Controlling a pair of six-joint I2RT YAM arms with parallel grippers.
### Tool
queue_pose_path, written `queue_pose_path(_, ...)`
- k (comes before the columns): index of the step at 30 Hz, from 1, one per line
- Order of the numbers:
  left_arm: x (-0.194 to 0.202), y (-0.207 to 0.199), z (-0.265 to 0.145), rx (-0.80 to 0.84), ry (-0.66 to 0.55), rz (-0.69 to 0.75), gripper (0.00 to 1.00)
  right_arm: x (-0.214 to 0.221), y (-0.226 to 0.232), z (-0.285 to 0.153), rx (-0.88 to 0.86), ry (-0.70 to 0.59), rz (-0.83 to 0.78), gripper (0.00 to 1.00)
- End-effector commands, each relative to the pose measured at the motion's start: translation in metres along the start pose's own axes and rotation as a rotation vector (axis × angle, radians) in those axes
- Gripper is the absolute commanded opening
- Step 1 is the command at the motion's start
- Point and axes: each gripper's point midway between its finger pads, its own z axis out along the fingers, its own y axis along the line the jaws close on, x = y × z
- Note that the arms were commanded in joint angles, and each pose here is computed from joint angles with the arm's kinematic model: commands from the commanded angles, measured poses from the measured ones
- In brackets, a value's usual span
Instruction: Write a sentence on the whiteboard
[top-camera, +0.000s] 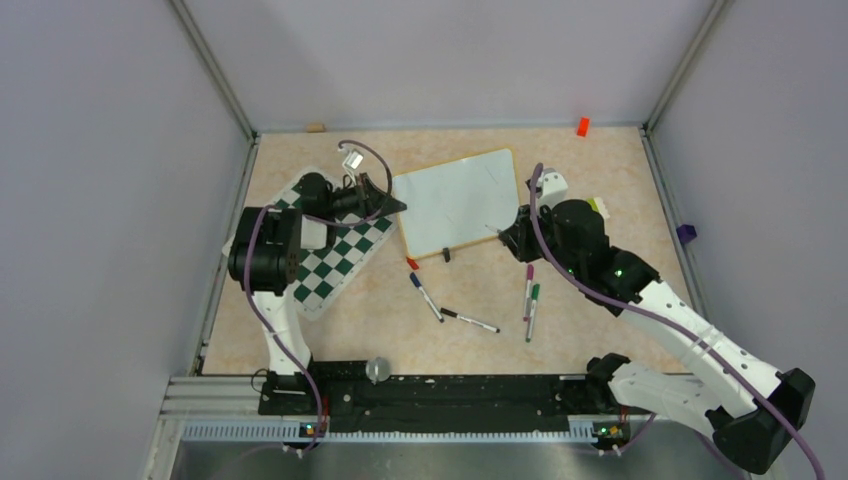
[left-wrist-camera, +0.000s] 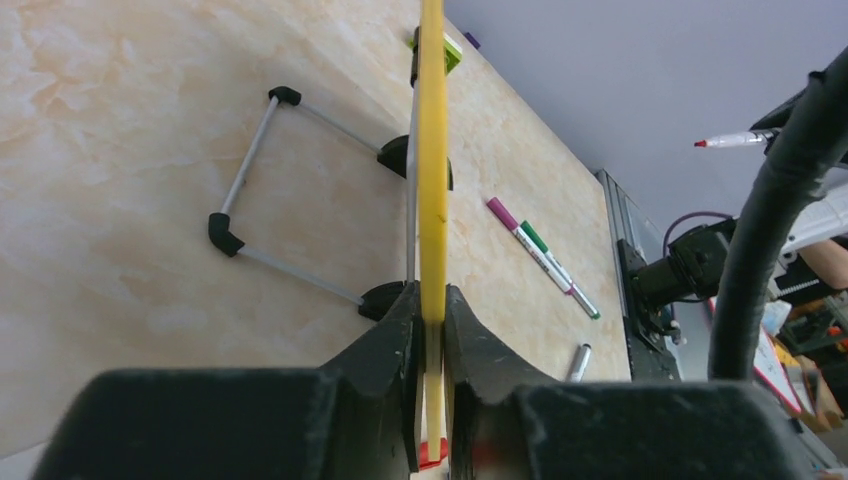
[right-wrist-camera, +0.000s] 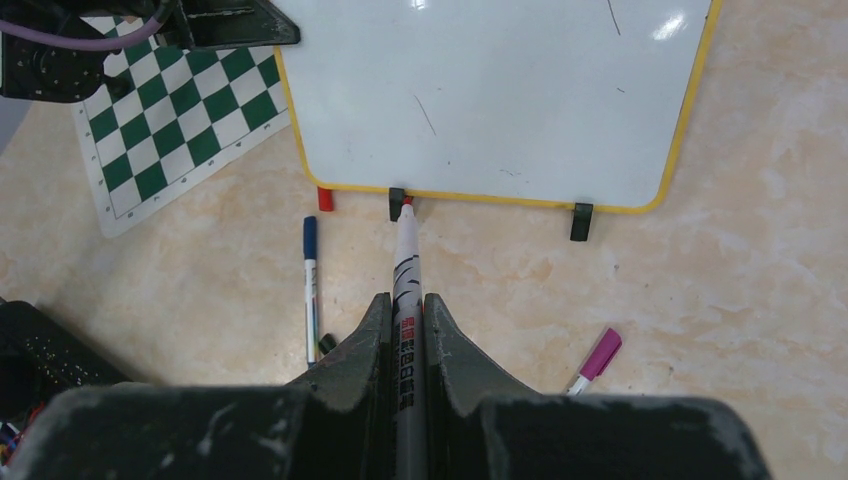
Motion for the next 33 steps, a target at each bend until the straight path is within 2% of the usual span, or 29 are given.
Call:
queue_pose_path(1, -0.01, -0.019, 0.011, 0.086, 0.045, 0.109, 0.08, -0.025, 0.004, -0.001, -0.017, -0.074, 0.001, 0.0)
queue_pose_path(5, -0.008, -0.022, 0.015, 0.109, 0.065, 0.11, 0.0, -0.022, 0.004, 0.0, -0.015, -0.069, 0.002, 0.0)
queue_pose_path(10, -0.005, -0.022, 0.018, 0.112, 0.078, 0.109, 0.0, -0.022, 0.004, -0.001, -0.016, -0.067, 0.006, 0.0)
queue_pose_path(25, 0.008, -0.05, 0.029, 0.305, 0.2, 0.063, 0.0, -0.026, -0.002, -0.013, 0.018, -0.086, 0.03, 0.0)
queue_pose_path(33, 0.009, -0.058, 0.025, 0.289, 0.166, 0.072, 0.0, -0.023, -0.013, -0.012, 0.086, -0.076, 0.059, 0.0)
